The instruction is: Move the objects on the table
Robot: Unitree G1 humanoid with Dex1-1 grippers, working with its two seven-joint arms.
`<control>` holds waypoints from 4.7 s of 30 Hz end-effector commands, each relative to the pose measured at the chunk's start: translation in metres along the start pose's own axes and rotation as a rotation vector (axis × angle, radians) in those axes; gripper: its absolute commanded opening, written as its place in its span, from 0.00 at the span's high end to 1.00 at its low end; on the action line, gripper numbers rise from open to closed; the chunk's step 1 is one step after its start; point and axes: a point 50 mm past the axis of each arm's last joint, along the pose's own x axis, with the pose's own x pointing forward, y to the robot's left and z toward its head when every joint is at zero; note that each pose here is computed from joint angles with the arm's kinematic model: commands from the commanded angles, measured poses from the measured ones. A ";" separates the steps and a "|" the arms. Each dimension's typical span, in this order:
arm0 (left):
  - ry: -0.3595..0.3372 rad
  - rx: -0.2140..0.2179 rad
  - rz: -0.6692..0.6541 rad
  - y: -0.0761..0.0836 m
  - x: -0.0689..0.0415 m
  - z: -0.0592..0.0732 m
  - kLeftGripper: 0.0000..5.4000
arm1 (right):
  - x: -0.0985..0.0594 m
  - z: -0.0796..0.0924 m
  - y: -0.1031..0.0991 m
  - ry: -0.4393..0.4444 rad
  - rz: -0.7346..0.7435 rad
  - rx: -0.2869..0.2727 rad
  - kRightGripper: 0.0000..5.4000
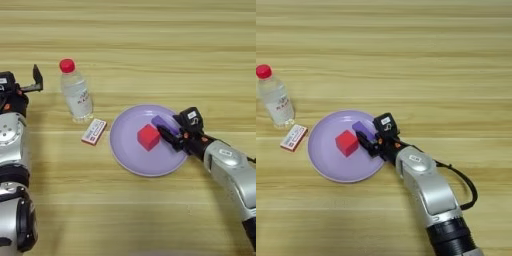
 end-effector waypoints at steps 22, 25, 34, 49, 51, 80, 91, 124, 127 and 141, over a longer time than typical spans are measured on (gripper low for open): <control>0.011 -0.004 -0.001 -0.002 -0.001 -0.002 0.00 | -0.026 -0.015 -0.026 0.076 -0.115 -0.223 0.00; 0.012 -0.004 -0.001 -0.003 -0.001 -0.002 0.00 | -0.025 -0.019 -0.027 0.094 -0.120 -0.228 0.00; 0.012 -0.005 -0.001 -0.004 -0.001 -0.002 0.00 | -0.025 -0.023 -0.030 0.121 -0.132 -0.227 0.00; 0.015 -0.005 0.000 -0.004 0.000 -0.002 0.00 | -0.024 -0.023 -0.034 0.130 -0.142 -0.223 0.00; 0.015 -0.005 0.000 -0.004 0.000 -0.002 0.00 | -0.024 -0.023 -0.037 0.129 -0.156 -0.226 0.00; 0.013 -0.004 -0.002 -0.004 -0.001 -0.002 0.00 | -0.026 -0.024 -0.079 0.121 -0.370 -0.327 0.00; 0.012 -0.005 -0.002 -0.005 -0.001 -0.002 0.00 | -0.047 -0.022 -0.110 0.149 -0.490 -0.377 0.00; 0.012 -0.004 -0.001 -0.005 -0.001 -0.002 0.00 | -0.056 0.014 -0.120 -0.155 -0.526 -0.204 0.00; 0.012 -0.003 0.000 -0.005 -0.001 -0.002 0.00 | -0.058 0.018 -0.124 -0.195 -0.555 -0.172 0.00; 0.001 -0.007 0.010 -0.002 0.000 0.000 0.00 | -0.073 0.009 -0.178 -0.211 -0.929 -0.068 0.00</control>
